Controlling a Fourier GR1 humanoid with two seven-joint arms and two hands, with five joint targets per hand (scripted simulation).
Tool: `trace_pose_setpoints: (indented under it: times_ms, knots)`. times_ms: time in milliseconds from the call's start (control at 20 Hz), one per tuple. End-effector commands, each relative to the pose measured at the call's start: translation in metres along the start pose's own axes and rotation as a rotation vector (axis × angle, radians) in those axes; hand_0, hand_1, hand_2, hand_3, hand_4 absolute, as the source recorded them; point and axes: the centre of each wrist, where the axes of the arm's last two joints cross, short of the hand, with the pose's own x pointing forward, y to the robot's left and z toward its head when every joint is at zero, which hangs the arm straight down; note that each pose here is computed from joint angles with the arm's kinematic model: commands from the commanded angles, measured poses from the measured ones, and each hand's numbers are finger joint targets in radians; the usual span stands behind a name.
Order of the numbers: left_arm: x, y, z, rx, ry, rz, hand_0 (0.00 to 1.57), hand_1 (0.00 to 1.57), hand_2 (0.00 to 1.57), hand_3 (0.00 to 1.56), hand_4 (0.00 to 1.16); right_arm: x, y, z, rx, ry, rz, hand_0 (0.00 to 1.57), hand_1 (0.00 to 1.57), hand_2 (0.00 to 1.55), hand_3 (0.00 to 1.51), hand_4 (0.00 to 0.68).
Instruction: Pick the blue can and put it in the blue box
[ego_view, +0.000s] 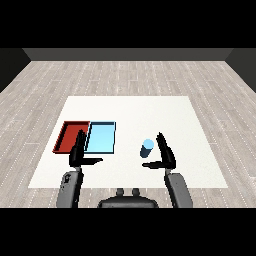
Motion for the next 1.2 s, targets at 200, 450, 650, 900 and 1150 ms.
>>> trace_pose_setpoints:
  times_ms: [200, 450, 650, 900, 1150]
  knots:
    - [-0.017, 0.014, -0.0011, 0.003, -0.108, 0.021, 0.0, 0.0, 0.0, 0.0, 0.0, -0.022, -0.004, 0.018, 0.025, -0.086, -0.059, 0.0, 0.0, 0.0, 0.0, 0.0]
    - [-0.02, 0.019, 0.0152, 0.006, -0.095, 0.005, 0.0, 0.0, 0.0, 0.0, 0.0, -0.009, -0.003, 0.007, 0.029, -0.089, -0.055, 0.0, 0.0, 0.0, 0.0, 0.0]
    - [-0.015, -0.003, 0.0012, -0.004, -0.1, -0.006, 0.0, 0.0, 0.0, 0.0, 0.0, -0.021, 0.003, 0.008, 0.035, -0.085, -0.035, 0.0, 0.0, 0.0, 0.0, 0.0]
    - [-0.012, 0.014, -0.0013, -0.005, -0.104, -0.006, 0.0, 0.0, 0.0, 0.0, 0.0, -0.025, -0.019, -0.001, 0.016, -0.064, -0.043, 0.0, 0.0, 0.0, 0.0, 0.0]
    - [-0.012, 0.003, 0.0138, 0.001, -0.094, -0.016, 0.0, 0.0, 0.0, 0.0, 0.0, -0.019, 0.003, -0.015, -0.003, -0.051, -0.085, 0.0, 0.0, 0.0, 0.0, 0.0]
